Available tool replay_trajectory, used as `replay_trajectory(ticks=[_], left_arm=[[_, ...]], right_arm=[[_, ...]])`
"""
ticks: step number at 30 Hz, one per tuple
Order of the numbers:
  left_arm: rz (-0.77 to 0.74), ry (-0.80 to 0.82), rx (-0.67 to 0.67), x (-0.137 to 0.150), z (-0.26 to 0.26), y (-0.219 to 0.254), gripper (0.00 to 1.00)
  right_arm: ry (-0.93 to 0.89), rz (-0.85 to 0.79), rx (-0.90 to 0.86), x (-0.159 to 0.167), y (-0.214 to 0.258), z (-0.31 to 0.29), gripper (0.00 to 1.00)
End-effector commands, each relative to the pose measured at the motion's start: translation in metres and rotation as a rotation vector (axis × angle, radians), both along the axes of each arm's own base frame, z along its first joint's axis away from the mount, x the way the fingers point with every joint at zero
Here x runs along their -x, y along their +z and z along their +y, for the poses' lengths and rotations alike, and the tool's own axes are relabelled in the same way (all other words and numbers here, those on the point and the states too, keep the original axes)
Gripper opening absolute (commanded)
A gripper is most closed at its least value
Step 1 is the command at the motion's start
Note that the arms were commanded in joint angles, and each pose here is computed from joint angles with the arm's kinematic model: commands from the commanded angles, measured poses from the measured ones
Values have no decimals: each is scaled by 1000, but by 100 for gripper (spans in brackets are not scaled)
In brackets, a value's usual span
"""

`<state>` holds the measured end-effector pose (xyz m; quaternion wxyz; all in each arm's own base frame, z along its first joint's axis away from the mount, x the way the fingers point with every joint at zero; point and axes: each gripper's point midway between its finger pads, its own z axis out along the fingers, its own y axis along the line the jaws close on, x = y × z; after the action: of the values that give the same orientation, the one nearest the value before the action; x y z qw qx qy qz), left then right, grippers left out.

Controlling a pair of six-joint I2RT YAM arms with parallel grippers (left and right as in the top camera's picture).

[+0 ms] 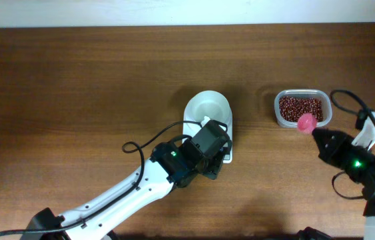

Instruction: Scoop and weigh 50g on scale

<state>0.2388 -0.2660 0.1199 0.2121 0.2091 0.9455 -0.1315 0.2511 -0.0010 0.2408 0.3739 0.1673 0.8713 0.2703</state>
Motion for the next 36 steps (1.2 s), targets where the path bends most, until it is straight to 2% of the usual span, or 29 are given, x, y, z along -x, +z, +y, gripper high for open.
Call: replay_trajectory(ticks=[1, 2, 7, 11, 17, 18, 19, 20, 21, 36], left_arm=[[-19, 1, -3, -5, -2, 3, 8], [-48, 24, -30, -12, 3, 3, 0], [-78, 65, -143, -27, 12, -22, 0], [-79, -21, -201, -30, 4, -45, 0], [-87, -51, -214, -35, -1, -56, 0], [-87, -51, -215, -35, -1, -56, 8], [-86, -51, -215, -34, -1, -56, 37], [-86, -51, -215, -34, -1, -56, 92], [-86, -51, -215, -34, -1, -56, 99], [-84, -52, -218, -34, 0, -56, 99]], right_arm=[[6, 21, 25, 6, -2, 0, 4], [6, 23, 24, 6, -2, 1, 4], [7, 47, 12, 10, -5, 2, 4], [7, 52, 10, 11, -6, 3, 4], [7, 56, 7, 11, -7, 3, 4], [7, 58, 6, 12, -7, 3, 4], [7, 65, 3, 13, -8, 4, 4], [7, 67, 1, 13, -8, 4, 4], [7, 69, 0, 14, -9, 4, 4], [-19, 113, 12, 18, -16, 0, 4]])
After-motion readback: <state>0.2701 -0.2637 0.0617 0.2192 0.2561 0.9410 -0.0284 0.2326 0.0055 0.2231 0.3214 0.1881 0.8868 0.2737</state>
